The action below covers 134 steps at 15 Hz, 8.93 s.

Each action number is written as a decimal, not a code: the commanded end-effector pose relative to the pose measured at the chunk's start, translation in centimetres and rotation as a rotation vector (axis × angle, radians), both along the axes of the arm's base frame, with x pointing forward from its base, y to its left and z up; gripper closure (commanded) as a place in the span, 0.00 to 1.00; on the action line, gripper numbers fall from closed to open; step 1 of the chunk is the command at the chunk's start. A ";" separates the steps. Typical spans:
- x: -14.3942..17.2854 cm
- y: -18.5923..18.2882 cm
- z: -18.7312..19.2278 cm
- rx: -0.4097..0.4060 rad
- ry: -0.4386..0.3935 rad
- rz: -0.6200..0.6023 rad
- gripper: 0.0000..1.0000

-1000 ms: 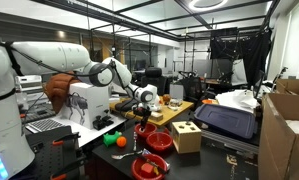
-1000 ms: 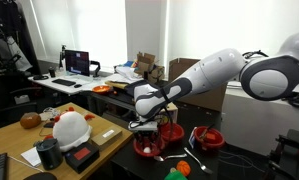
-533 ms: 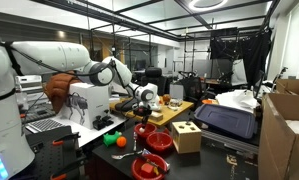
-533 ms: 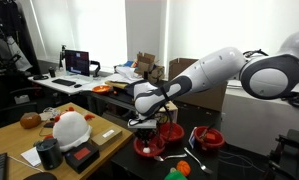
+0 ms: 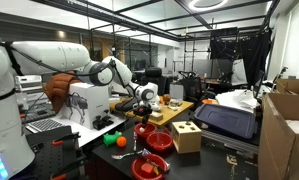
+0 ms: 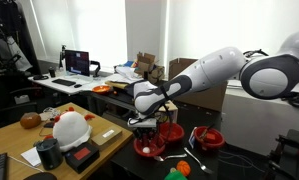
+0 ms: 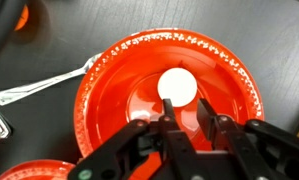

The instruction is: Remove the white object from the bowl and put it on the table

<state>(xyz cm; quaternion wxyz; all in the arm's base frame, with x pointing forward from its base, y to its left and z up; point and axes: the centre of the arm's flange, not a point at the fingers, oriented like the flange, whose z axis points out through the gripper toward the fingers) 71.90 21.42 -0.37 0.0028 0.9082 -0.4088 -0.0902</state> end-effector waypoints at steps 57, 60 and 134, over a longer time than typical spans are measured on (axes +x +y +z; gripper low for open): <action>1.2 -1.6 -1.8 0.091 0.035 0.020 0.83; 1.6 -2.5 -0.1 0.136 0.000 0.045 0.83; -9.0 -10.5 4.1 0.191 0.171 0.584 0.83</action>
